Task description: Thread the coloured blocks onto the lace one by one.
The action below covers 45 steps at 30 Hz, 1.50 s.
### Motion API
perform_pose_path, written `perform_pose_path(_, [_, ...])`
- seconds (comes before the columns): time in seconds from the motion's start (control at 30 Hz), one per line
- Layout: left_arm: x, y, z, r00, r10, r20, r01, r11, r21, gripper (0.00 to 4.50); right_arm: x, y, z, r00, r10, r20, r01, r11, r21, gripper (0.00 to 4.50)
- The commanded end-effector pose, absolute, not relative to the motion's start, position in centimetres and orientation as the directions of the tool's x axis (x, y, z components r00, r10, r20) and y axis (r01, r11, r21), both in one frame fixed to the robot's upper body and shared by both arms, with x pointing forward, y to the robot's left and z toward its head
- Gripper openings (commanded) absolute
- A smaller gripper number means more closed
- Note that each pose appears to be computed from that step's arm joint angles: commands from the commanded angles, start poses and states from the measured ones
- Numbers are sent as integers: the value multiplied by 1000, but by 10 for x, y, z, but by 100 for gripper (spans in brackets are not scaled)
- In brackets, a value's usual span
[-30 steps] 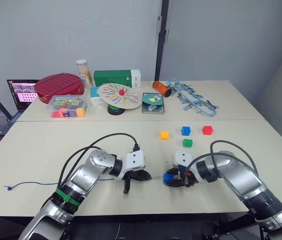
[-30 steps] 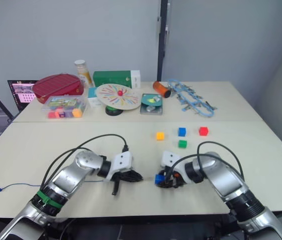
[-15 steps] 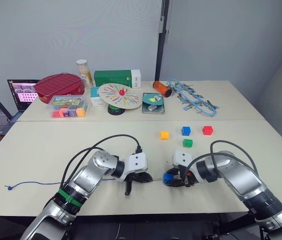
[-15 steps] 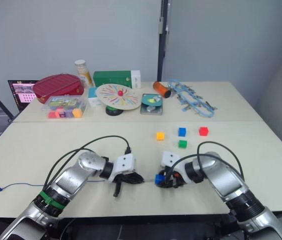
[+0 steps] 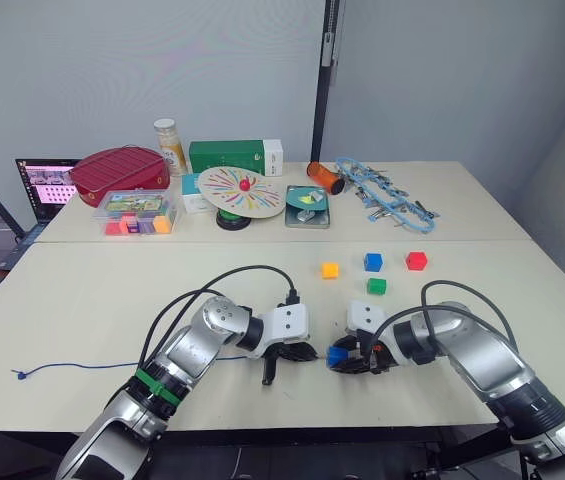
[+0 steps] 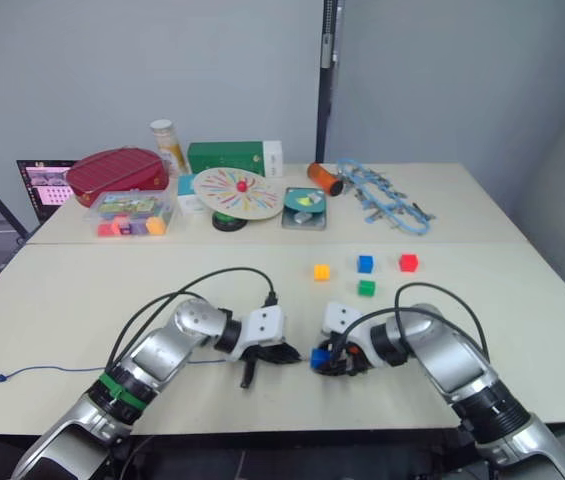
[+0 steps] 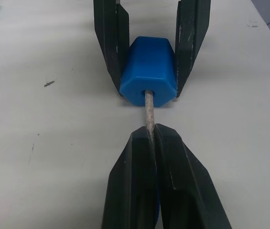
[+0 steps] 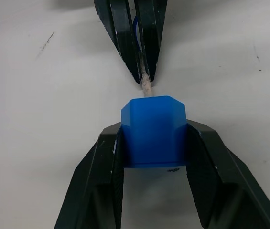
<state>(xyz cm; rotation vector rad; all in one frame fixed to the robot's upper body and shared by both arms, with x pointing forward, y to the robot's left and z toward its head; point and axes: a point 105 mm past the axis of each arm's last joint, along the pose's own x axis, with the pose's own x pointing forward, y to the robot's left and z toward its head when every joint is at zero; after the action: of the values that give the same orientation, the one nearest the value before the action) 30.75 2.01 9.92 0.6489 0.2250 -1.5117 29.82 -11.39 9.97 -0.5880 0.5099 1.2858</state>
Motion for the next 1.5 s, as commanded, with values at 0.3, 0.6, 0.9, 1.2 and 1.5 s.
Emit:
perform_pose_path(0.3, [308, -6, 119, 58, -886, -459, 949, -94, 300, 67, 294, -108, 93, 192, 731, -655, -981, 166, -103, 129])
perform_pose_path(0.6, [315, 32, 112, 111, -851, -513, 949, -63, 310, 233, 294, -110, 91, 190, 727, -660, -981, 165, -100, 129])
perform_pose_path(0.9, [313, 50, 104, 108, -825, -555, 954, -71, 291, 233, 295, -108, 92, 183, 729, -660, -983, 156, -100, 129])
perform_pose_path(1.2, [313, 39, 105, 98, -844, -528, 955, -70, 288, 0, 294, -109, 92, 183, 726, -662, -983, 154, -103, 129])
perform_pose_path(1.5, [310, 15, 108, 65, -876, -479, 950, -92, 297, 0, 294, -109, 92, 190, 726, -661, -981, 160, -106, 129])
